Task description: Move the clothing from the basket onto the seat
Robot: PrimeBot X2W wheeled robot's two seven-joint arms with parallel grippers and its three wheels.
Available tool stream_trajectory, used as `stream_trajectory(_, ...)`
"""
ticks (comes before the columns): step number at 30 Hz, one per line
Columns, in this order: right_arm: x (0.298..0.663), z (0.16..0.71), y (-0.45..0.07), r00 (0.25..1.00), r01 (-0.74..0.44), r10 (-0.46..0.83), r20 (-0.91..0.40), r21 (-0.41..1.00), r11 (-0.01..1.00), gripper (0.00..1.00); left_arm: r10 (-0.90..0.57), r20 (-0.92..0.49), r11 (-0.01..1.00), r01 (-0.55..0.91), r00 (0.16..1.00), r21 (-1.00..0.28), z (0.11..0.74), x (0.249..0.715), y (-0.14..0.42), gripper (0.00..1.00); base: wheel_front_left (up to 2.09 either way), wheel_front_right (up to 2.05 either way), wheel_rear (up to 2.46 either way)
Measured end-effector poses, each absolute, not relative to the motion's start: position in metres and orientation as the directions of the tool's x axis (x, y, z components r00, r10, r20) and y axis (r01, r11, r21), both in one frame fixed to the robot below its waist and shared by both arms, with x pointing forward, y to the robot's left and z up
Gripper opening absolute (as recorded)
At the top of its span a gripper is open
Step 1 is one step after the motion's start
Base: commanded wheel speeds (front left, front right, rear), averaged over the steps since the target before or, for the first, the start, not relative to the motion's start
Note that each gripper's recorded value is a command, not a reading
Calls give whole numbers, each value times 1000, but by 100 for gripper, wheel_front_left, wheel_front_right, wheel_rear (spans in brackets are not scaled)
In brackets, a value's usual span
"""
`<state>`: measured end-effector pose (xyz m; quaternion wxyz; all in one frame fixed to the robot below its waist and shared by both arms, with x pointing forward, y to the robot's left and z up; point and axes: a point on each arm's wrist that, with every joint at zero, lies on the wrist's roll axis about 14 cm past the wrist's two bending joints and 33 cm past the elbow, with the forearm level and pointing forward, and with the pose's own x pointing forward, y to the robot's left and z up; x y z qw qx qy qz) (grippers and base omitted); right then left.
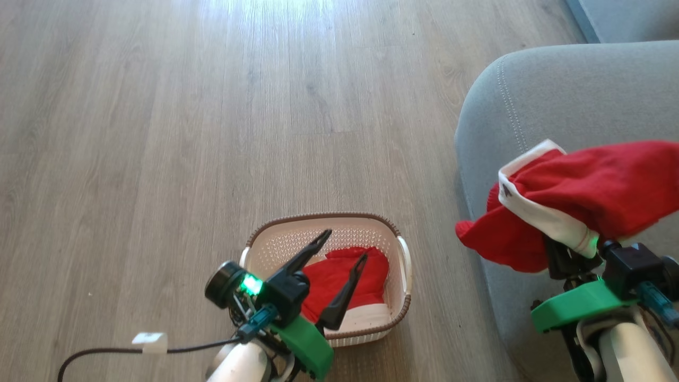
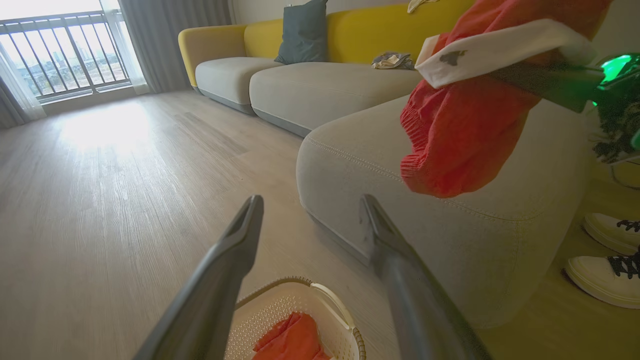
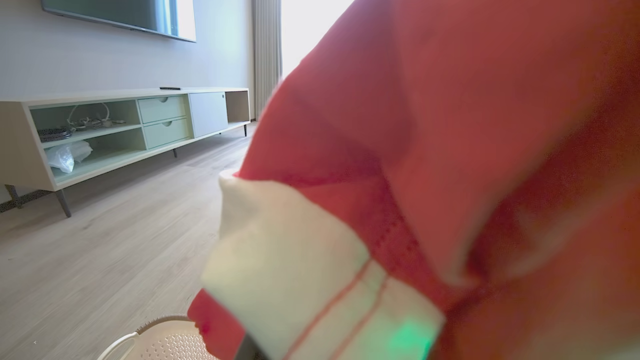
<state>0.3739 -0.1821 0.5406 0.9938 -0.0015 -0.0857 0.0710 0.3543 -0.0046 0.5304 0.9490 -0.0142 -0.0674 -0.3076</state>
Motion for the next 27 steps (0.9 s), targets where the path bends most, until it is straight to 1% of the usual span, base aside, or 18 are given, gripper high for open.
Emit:
stream_trajectory(14, 367, 529, -192, 985, -105, 104, 136, -3, 994, 0, -588, 22, 809, 588, 808, -3, 492, 339, -2, 100, 0, 0, 0)
stream_trajectory(27, 363, 527, -197, 988, -85, 84, 131, 1, 996, 0, -598, 17, 801, 598, 801, -6, 490, 340, -7, 100, 0, 0, 0)
